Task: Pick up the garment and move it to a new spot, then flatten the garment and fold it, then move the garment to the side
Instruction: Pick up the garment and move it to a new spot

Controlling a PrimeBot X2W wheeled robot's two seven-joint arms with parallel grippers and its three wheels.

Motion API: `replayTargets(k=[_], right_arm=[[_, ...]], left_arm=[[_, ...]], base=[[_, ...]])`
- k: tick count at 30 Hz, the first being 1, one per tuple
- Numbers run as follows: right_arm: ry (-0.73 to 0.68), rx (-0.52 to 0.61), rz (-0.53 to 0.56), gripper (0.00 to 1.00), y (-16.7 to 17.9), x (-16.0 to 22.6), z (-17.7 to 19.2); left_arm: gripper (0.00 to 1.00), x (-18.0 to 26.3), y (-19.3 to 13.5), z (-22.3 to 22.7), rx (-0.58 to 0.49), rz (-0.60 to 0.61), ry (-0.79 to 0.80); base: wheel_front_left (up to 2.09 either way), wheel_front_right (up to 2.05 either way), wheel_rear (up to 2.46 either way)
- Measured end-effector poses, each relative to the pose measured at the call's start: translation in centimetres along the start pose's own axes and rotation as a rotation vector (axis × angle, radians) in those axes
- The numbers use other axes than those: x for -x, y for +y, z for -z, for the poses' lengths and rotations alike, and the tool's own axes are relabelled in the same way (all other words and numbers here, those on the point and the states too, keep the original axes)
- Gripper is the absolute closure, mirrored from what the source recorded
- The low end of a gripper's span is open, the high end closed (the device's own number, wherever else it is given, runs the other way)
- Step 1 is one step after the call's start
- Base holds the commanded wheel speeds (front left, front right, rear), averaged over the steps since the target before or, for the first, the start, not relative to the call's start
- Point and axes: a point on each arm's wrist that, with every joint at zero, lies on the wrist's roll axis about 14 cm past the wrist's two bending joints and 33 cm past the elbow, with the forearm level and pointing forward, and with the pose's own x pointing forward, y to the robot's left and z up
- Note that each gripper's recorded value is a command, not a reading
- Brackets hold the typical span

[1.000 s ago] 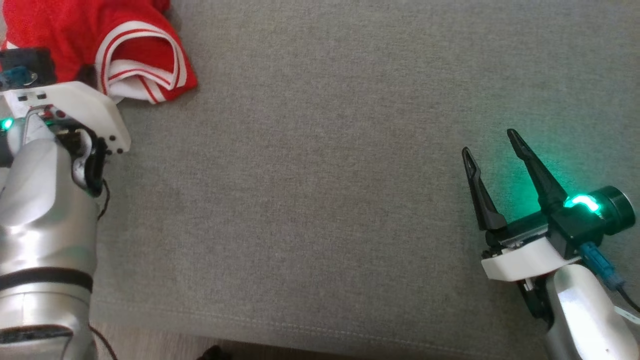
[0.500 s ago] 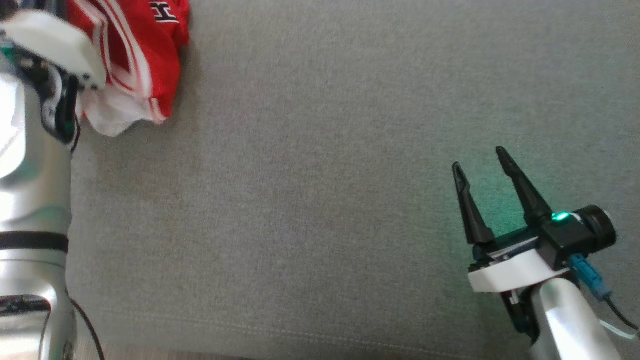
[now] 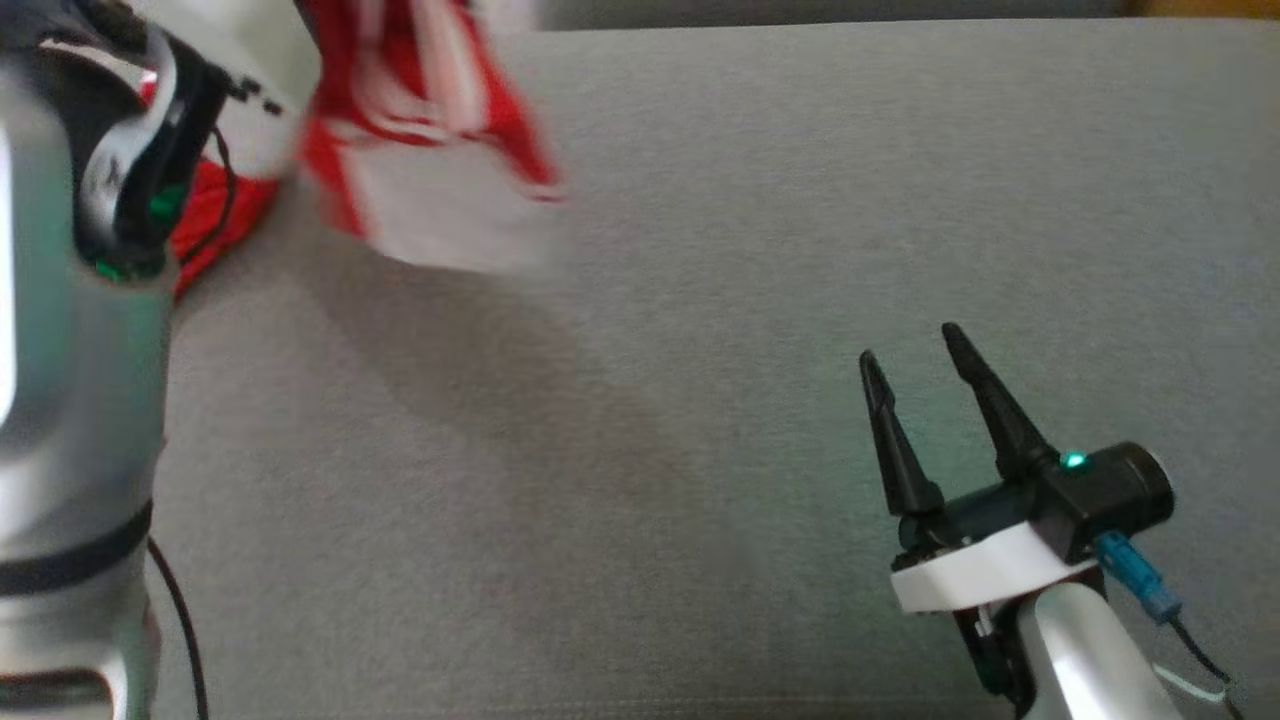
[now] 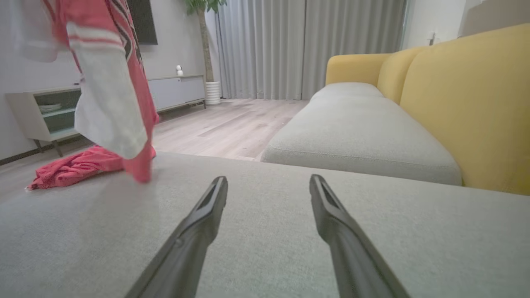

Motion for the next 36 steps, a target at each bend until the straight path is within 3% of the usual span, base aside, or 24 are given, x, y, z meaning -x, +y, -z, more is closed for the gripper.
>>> replayTargets(k=[6, 11, 17, 28, 29, 31, 36], right_arm=[[-0.01, 0.003, 0.089, 0.0, -2.1, 2.2, -0.7], [-0.022, 0.0, 0.155, 0.0, -3.8, 3.6, -1.3], [-0.048, -0.03, 0.22, 0.0, -5.5, 4.5, -2.1], [-0.031, -0.05, 0.31, 0.0, -7.5, 6.7, -1.8], [-0.031, -0.048, 0.316, 0.0, -7.6, 6.8, -1.9], [-0.033, -0.044, 0.329, 0.0, -7.9, 7.2, -2.0], [-0.05, -0.04, 0.348, 0.0, -8.5, 7.5, -2.5]], left_arm=[[1.0, 0.1, -5.8, -5.4, 0.049, 0.18, -0.108], [1.0, -0.7, -10.6, -4.4, 0.119, 0.32, -0.058], [1.0, -2.4, -15.7, 2.6, 0.199, 0.424, 0.126], [1.0, -5.4, -17.5, 18.9, 0.185, 0.298, 0.36], [0.79, -5.1, -17.6, 20.2, 0.185, 0.291, 0.391], [0.0, -4.8, -17.6, 21.9, 0.188, 0.277, 0.422], [0.0, -4.4, -15.8, 22.0, 0.22, 0.19, 0.38]], base=[[0.0, 0.0, 0.0], [0.0, 0.0, 0.0], [0.0, 0.0, 0.0], [0.0, 0.0, 0.0], [0.0, 0.0, 0.0], [0.0, 0.0, 0.0], [0.0, 0.0, 0.0]])
